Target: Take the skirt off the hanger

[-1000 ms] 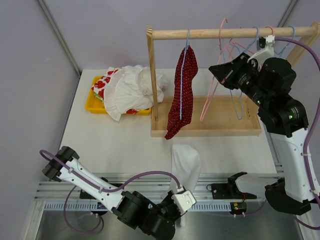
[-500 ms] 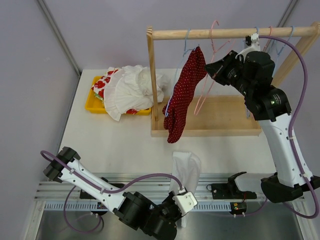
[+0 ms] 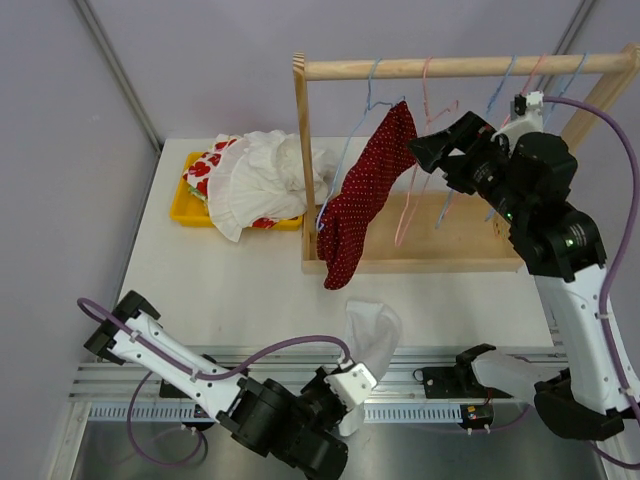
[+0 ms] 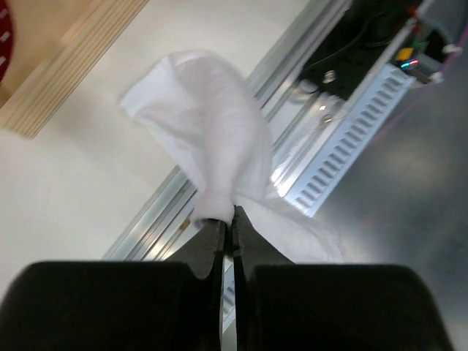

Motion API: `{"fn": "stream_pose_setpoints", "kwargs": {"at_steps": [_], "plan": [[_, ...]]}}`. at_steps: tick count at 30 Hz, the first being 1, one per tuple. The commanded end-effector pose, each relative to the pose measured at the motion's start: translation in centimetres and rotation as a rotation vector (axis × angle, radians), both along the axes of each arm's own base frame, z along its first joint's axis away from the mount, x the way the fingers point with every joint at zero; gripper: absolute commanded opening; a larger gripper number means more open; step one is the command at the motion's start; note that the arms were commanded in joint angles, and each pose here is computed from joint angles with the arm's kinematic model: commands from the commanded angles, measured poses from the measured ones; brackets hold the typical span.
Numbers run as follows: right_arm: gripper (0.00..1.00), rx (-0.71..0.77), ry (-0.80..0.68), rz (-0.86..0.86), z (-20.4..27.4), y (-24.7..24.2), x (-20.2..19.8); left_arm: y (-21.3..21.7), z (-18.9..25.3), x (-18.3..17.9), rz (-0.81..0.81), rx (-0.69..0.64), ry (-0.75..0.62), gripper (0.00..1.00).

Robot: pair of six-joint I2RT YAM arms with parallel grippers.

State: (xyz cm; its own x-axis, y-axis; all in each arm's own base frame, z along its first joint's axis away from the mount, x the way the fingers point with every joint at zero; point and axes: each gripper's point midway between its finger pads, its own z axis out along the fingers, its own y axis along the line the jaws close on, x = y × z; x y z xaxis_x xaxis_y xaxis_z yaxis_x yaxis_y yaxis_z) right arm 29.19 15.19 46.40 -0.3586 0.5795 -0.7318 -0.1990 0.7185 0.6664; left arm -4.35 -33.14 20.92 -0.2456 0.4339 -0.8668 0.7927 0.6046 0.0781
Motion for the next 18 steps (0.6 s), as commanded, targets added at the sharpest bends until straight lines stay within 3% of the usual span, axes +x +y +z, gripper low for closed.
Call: {"fn": "stream_pose_setpoints", "kwargs": {"at_steps": [1,5,8,11,12,14,15,17,18], "plan": [[0.99,0.012,-0.106,-0.021,3.5,-2.0,-3.4,5.9,0.2,1.1,0.068,0.043,-0.056,0.0],[0.99,0.017,-0.184,-0.016,5.6,-3.3,-6.6,10.1,-1.1,5.7,0.189,0.091,-0.051,0.0],[0.99,0.029,-0.237,-0.017,6.5,-4.4,-9.2,12.5,0.4,9.4,0.292,0.045,-0.056,0.0],[1.0,0.03,-0.281,-0.026,6.8,-5.4,-11.2,14.5,3.1,13.5,0.392,-0.039,-0.084,0.0],[1.0,0.028,-0.291,-0.031,6.9,-5.7,-11.6,15.4,4.0,14.8,0.379,-0.002,-0.144,0.0],[0.99,0.015,-0.308,-0.039,6.7,-6.2,-12.5,16.2,6.1,17.4,0.456,-0.126,-0.129,0.0],[0.99,0.012,-0.309,-0.042,6.6,-6.4,-12.7,17.0,7.1,18.5,0.419,-0.074,-0.202,0.0],[1.0,-0.009,-0.306,-0.041,6.3,-6.6,-13.0,18.2,10.1,21.1,0.511,-0.194,-0.232,0.0],[1.0,-0.017,-0.304,-0.041,6.1,-6.6,-13.1,19.1,11.5,21.7,0.487,-0.188,-0.277,0.0]]}}
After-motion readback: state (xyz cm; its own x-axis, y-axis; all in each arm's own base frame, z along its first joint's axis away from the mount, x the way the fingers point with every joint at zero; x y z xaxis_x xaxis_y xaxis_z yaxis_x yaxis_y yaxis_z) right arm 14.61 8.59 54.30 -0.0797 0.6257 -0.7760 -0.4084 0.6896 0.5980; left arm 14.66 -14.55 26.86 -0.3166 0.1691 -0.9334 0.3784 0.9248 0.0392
